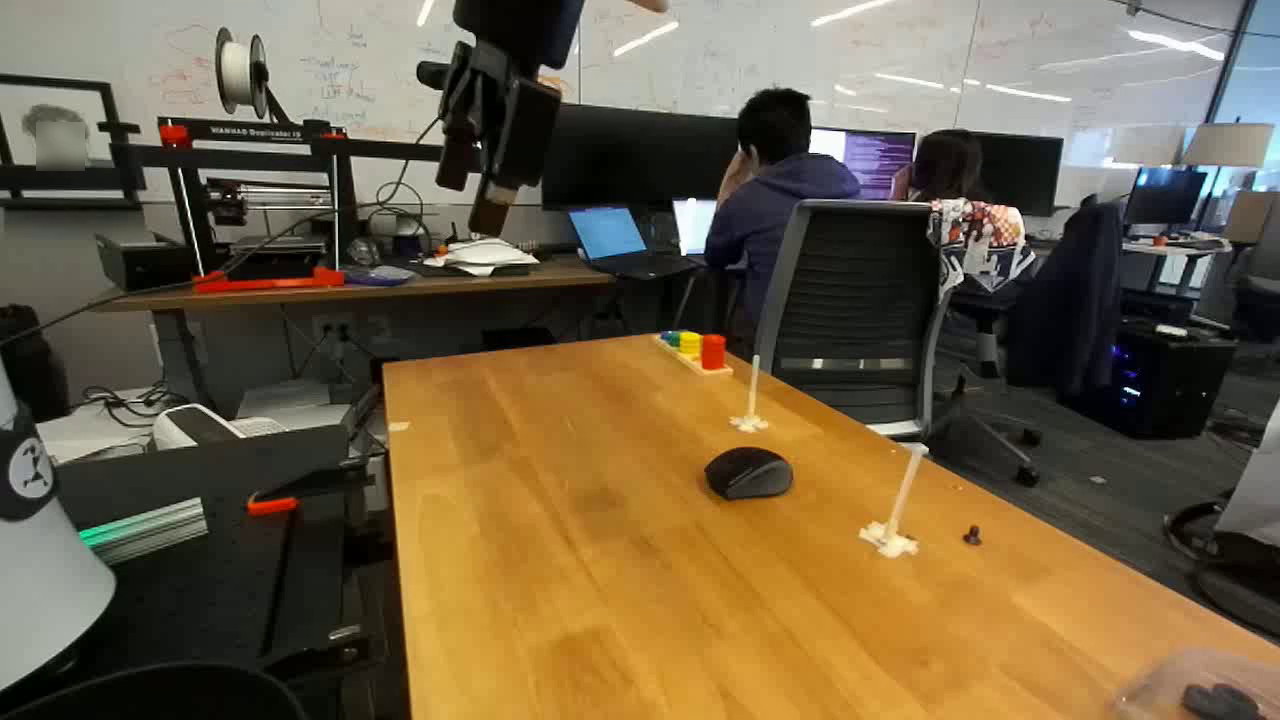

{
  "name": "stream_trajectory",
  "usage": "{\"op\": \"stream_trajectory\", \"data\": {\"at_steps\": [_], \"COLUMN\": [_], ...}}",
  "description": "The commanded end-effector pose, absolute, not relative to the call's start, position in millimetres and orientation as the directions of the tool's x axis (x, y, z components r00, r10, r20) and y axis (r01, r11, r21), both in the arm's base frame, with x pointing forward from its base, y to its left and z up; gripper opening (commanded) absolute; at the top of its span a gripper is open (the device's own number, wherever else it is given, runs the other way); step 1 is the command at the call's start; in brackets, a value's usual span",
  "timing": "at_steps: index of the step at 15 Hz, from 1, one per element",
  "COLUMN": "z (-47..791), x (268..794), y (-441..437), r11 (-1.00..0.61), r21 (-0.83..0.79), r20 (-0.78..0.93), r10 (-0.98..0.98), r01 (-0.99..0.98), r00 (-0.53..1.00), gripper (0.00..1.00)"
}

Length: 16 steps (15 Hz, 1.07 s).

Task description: Press the left button on the mouse.

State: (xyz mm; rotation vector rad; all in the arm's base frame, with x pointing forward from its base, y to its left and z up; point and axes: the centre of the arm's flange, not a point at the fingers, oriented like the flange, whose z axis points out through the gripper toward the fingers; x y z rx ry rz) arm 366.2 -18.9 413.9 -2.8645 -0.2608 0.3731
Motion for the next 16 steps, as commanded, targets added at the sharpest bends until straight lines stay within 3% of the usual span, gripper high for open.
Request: {"op": "stream_trajectory", "data": {"at_steps": [1, 7, 14, 16], "z": [415, 413, 425, 422], "x": [367, 370, 394, 390], "y": [-19, -21, -46, -43], "r11": [-0.955, -0.964, -0.968, -0.971], "r21": [-0.258, -0.221, 0.105, 0.051], "r20": [-0.226, -0.210, -0.103, -0.121], "r10": [0.206, 0.197, 0.219, 0.228], "r01": [0.145, 0.150, 0.229, 0.235], "r00": [0.952, 0.958, 0.970, 0.966], "gripper": [1.00, 1.00, 1.00, 1.00]}}
